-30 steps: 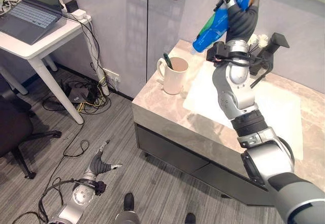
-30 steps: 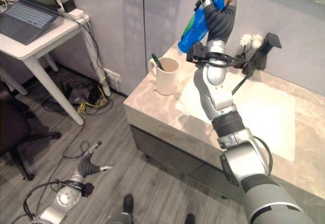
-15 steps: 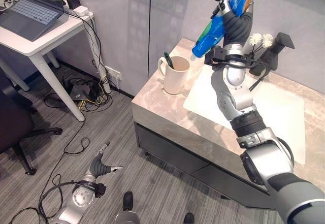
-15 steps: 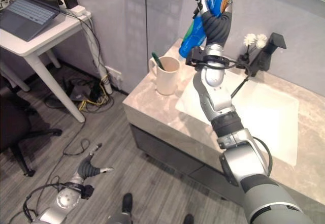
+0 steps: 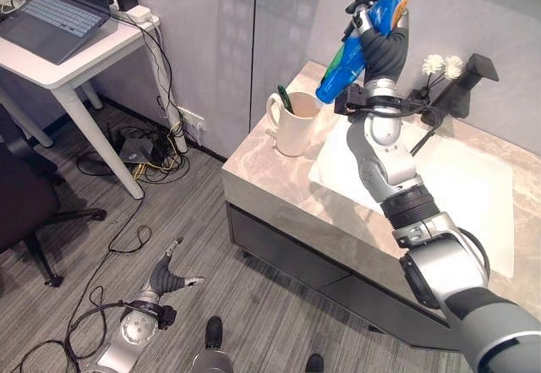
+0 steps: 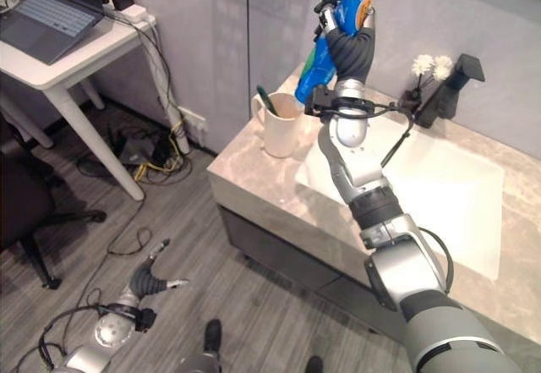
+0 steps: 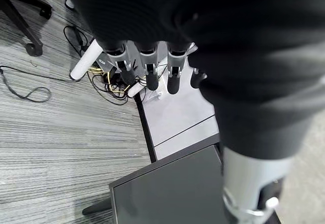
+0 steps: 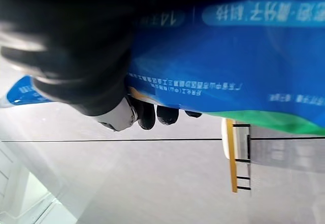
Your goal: Put brush and paste in cup on sink, flatten towel.
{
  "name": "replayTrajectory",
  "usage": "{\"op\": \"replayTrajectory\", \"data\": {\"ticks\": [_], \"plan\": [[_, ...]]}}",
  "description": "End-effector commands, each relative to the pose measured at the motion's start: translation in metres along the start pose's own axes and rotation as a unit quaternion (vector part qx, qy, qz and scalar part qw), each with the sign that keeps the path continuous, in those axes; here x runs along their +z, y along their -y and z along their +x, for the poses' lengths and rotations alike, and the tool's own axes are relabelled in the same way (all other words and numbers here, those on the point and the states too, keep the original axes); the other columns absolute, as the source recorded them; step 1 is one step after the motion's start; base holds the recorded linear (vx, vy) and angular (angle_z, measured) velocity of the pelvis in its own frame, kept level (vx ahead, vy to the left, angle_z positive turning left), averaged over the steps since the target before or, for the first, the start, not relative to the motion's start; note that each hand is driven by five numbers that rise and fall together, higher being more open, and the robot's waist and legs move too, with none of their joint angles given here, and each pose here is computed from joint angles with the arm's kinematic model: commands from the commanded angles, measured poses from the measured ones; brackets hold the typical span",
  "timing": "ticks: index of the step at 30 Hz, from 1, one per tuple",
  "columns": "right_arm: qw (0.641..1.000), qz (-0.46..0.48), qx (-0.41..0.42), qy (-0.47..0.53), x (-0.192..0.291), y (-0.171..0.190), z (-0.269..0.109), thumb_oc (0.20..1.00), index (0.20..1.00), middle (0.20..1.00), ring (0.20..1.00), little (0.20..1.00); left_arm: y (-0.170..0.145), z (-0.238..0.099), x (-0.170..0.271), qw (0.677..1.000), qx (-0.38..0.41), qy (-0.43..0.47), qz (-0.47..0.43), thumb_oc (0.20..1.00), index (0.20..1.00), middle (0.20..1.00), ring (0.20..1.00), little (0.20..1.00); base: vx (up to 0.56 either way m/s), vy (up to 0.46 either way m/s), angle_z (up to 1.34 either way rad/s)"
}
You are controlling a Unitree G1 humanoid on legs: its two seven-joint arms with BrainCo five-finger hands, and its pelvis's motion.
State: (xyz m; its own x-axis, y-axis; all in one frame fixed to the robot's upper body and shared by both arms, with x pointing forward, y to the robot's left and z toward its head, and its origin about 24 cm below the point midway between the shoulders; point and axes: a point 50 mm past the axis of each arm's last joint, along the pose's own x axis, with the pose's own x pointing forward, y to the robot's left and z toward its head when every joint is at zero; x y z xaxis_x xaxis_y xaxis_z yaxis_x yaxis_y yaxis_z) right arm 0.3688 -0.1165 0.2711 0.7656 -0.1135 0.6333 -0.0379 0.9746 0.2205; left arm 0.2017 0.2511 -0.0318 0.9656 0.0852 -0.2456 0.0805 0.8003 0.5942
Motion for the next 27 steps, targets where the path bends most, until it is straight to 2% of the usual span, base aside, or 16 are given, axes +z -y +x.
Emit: {"op": "replayTrajectory", "data": {"ticks": [1,12,27], "plan": [[0.996,-0.006,0.016,0.092,0.046,-0.004,0.027,0.200,0.200,0.200,0.200,0.200,0.000,0.014,0.020,0.999,-0.004,0.050,0.008,1.000,1.000,1.000,1.000,1.000,0.00,0.000,0.00],[0.996,-0.016,0.010,0.082,0.042,0.003,0.028,0.200,0.200,0.200,0.200,0.200,-0.001,0.014,0.019,0.999,-0.009,0.048,0.014,1.000,1.000,1.000,1.000,1.000,0.00,0.000,0.00],[0.994,-0.045,0.022,0.092,0.045,-0.009,0.031,0.200,0.200,0.200,0.200,0.200,0.002,0.016,0.020,0.998,-0.014,0.050,0.018,1.000,1.000,1.000,1.000,1.000,0.00,0.001,0.02]]}}
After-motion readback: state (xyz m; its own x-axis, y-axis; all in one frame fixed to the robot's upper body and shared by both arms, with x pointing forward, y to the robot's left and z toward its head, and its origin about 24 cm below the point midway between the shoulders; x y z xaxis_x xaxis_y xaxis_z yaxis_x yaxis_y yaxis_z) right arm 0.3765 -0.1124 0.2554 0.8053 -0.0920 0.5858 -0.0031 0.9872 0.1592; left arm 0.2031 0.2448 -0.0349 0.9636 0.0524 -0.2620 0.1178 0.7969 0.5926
